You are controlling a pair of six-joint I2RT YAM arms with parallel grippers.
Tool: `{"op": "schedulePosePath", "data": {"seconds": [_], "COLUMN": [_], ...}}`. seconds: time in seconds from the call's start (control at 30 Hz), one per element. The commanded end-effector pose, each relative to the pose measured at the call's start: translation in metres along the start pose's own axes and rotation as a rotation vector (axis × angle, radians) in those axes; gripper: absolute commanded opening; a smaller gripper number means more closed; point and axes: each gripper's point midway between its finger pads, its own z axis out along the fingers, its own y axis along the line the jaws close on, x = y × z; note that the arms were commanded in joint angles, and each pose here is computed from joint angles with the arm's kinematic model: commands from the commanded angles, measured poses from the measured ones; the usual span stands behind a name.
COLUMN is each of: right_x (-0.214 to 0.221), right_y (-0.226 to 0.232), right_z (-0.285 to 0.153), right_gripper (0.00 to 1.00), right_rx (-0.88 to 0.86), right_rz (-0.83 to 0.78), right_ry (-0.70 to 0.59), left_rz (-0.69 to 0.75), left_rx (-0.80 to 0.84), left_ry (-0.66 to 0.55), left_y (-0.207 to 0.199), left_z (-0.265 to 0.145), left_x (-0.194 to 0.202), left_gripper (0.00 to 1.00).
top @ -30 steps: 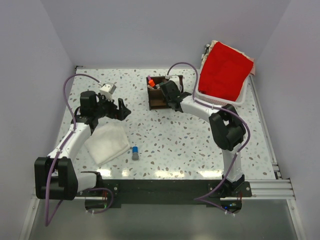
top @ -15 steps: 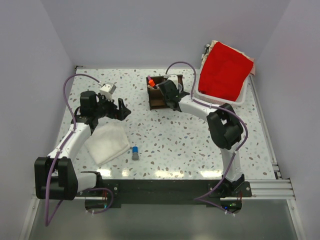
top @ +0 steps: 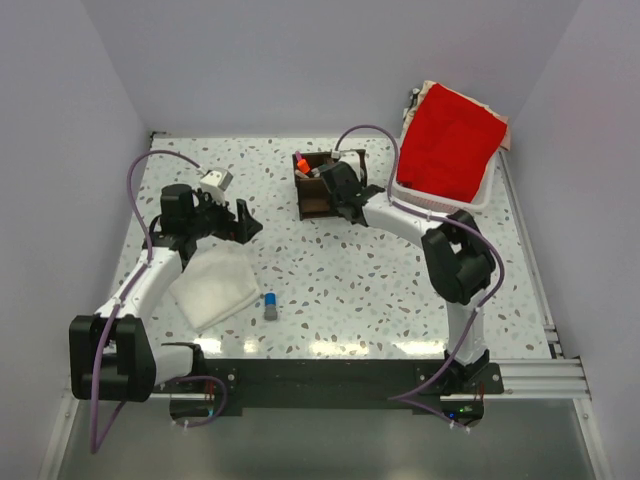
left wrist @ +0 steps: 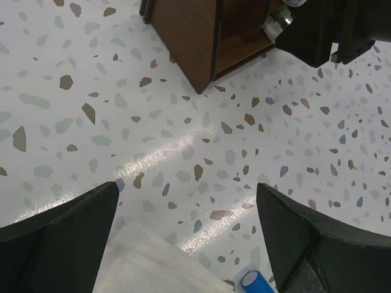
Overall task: Sort the stationery into containers
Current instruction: Pick up the stationery from the center of the board.
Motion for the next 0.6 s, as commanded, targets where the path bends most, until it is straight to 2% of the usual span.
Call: {"op": "schedulePosePath", "data": {"seconds": [0.0,0.13,0.17,0.3,0.37,0.47,0.57], "right_x": [-0.018,0.032,0.042,0.079,0.099,0.108,0.117], "right_y": [0.005,0.026,0.047,0.08,0.098,0.131,0.158], "right_z": [-0.049,-0.082,-0.103,-0.14,-0.149,-0.164,-0.162], "right_gripper": [0.47,0.49,0.49,0.51,0.55,0.62,0.64], "right_rx": [-0.098,-0.319,-0.477,-0.669,-0.72,-0.837,-0.916], "right_rz": [0.077,0.031,0.026,0.019,0.04,0.028,0.026], "right_ry": [-0.017,0.136,0.191,0.308,0.376,0.412,0.479], "left_rz": [0.026,0.082,0.085,0.077,0.023,-0.044,-0.077], "left_rx": [-0.001,-0.05,-0.068,-0.209,-0.262,-0.315,-0.353], "left_ry": [-0.054,-0.053,-0.05,-0.089,-0.105,-0.135,-0.163], "left_y": [-0.004,0.0,0.002,0.028,0.042,0.055,0.061], "left_z": [-0.011,-0.022,-0.025,-0.044,-0.056,-0.072,-0.083], "left_x": [-0.016,-0.022,-0.023,-0.037,-0.041,-0.045,-0.045], "left_gripper": [1.0,1.0,1.0,1.0,1.0,1.0,1.0]}}
